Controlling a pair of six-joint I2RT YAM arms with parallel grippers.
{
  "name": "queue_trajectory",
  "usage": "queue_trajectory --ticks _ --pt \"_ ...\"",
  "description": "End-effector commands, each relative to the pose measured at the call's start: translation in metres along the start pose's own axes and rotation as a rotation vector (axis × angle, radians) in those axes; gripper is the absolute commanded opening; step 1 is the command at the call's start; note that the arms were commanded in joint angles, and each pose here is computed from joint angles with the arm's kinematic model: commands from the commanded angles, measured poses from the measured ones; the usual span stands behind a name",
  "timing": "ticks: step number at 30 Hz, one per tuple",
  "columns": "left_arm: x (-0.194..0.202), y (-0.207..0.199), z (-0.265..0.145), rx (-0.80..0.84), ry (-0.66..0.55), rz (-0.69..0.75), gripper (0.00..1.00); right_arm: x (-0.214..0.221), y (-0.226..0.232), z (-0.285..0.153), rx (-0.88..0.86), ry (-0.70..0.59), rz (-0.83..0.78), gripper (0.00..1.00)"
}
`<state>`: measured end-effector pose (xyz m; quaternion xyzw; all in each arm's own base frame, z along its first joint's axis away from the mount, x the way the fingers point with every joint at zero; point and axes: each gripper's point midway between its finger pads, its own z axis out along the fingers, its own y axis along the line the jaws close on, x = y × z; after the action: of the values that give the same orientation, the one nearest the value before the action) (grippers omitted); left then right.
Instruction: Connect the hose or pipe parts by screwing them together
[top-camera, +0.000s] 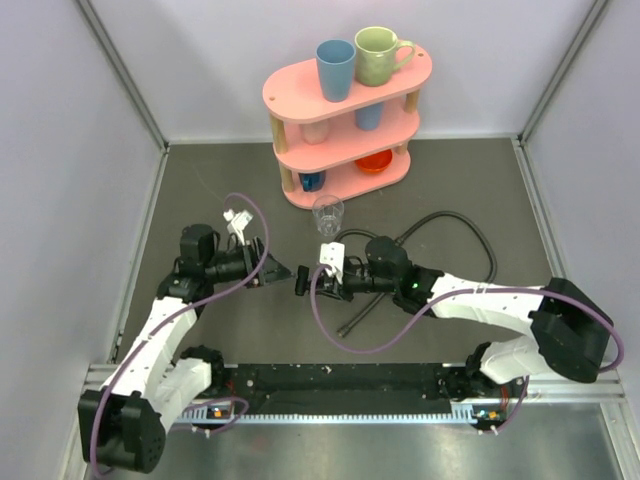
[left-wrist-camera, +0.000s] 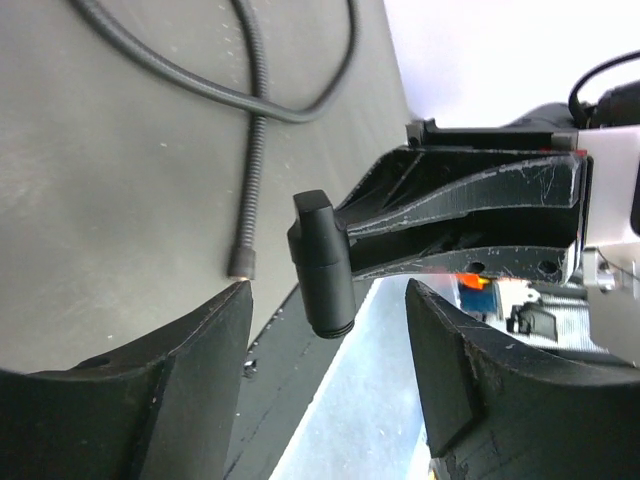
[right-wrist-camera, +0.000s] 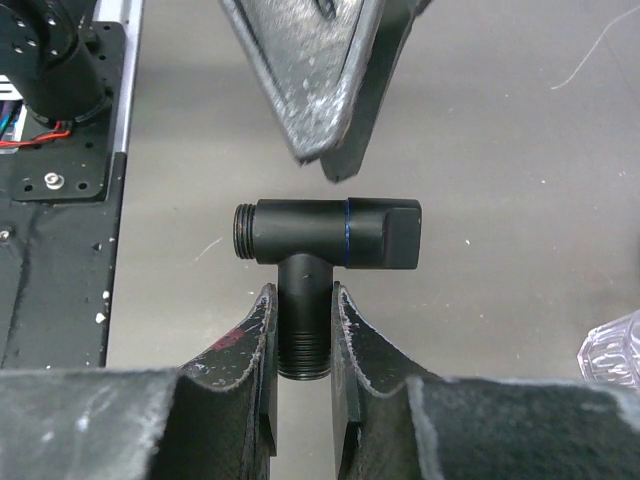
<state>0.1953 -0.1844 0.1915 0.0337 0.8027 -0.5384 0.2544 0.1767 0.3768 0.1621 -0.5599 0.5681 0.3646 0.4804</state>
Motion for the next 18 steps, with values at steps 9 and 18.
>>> queue_trajectory --ticks 9,18 --pt "0.022 -0.028 0.018 0.112 0.129 0.006 0.60 -0.041 0.007 -0.008 -0.050 -0.092 -0.047 0.00" --pt "0.028 -0.015 0.022 0.082 0.158 -0.033 0.58 -0.043 0.007 -0.010 -0.043 -0.100 -0.056 0.00"
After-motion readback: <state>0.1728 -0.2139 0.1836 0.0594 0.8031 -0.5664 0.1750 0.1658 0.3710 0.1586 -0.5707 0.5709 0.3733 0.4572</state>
